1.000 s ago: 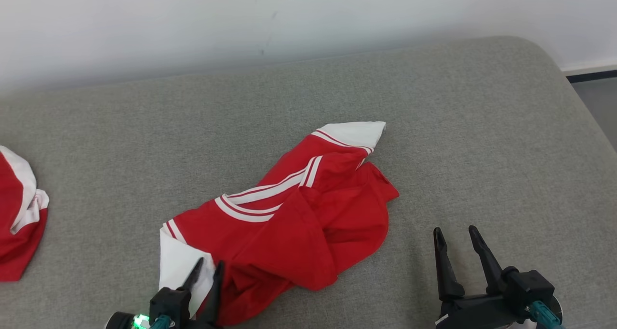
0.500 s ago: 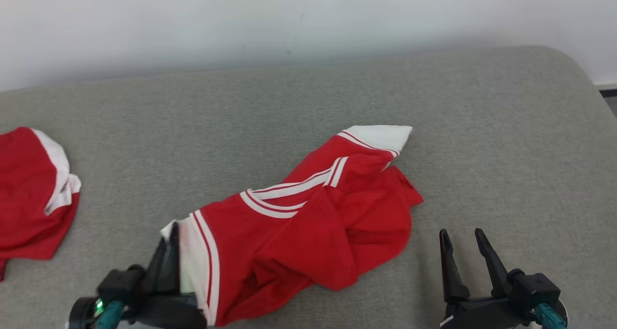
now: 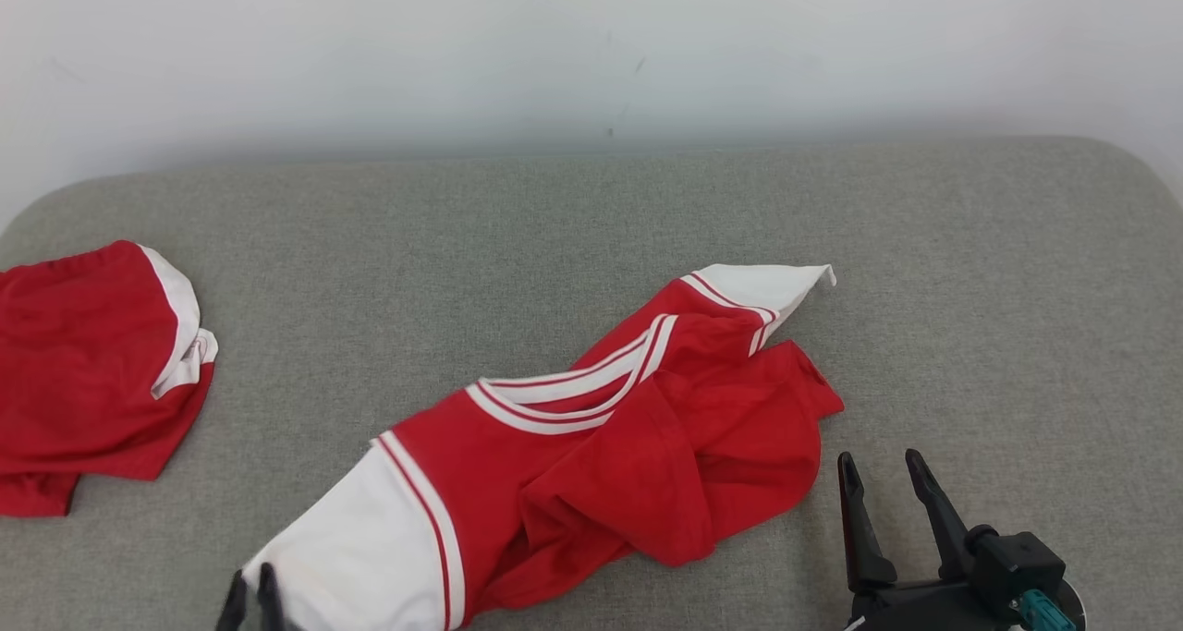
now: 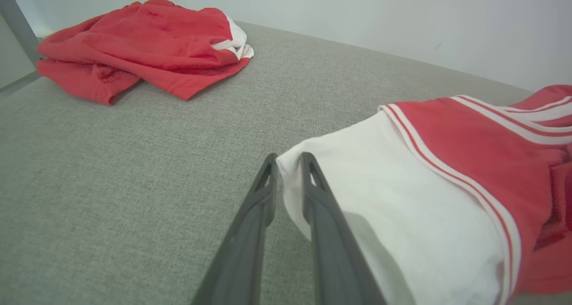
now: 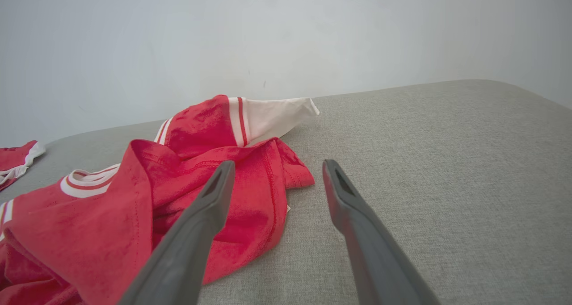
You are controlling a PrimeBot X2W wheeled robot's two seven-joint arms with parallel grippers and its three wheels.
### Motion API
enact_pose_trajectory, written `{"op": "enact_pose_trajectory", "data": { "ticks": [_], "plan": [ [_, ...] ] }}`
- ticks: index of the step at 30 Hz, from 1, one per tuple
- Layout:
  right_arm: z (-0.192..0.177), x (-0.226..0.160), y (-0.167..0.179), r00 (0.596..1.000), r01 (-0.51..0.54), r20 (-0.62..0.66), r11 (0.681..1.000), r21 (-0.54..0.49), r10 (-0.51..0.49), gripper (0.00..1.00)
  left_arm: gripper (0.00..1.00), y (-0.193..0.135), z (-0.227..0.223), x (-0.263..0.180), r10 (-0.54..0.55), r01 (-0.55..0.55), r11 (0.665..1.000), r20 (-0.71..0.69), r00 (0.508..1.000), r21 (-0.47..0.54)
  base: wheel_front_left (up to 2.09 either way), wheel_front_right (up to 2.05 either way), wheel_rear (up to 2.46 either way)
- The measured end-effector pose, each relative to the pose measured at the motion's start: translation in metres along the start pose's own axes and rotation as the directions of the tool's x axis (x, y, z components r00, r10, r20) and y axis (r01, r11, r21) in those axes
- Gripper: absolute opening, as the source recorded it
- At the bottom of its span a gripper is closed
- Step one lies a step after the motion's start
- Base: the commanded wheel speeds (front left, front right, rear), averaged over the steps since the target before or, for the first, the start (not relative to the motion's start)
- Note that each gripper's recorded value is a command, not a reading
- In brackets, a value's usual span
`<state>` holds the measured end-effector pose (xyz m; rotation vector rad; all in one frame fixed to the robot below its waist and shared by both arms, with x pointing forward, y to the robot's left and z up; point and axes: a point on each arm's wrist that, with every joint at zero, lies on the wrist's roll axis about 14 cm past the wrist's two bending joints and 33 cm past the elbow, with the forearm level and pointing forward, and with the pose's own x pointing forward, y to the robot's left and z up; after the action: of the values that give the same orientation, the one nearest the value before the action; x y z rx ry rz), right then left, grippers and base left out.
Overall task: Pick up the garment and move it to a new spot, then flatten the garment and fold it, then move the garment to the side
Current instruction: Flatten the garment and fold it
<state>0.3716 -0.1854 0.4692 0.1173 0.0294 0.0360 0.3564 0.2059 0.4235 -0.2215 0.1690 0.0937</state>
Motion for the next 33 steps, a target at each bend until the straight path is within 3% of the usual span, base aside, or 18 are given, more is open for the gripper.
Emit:
{"op": "enact_pose_trajectory", "data": {
  "ticks": [11,17,23,33],
  "plan": [
    [0.006,-0.009,-0.001,1.000,0.003,0.019,1.000,-0.003,-0.003,1.00,1.00,-0.003,0.055,0.002,-0.022,0.014,0.999,0.172,0.985,0.052,0.00,0.00,0.00],
    [0.008,-0.016,-0.002,1.000,0.007,0.026,1.000,-0.005,-0.007,1.00,1.00,-0.020,0.088,-0.005,-0.092,0.065,0.992,0.269,0.959,0.106,0.00,0.00,0.00],
    [0.009,-0.016,-0.003,1.000,0.012,0.028,1.000,-0.006,-0.012,1.00,1.00,-0.036,0.088,-0.012,-0.167,0.119,0.975,0.265,0.950,0.186,0.00,0.00,0.00],
    [0.002,-0.013,0.012,0.999,-0.034,0.007,0.999,-0.005,0.034,1.00,1.00,-0.031,0.072,-0.020,-0.158,0.120,0.977,0.221,0.962,0.178,0.00,0.00,0.00]
  ]
}}
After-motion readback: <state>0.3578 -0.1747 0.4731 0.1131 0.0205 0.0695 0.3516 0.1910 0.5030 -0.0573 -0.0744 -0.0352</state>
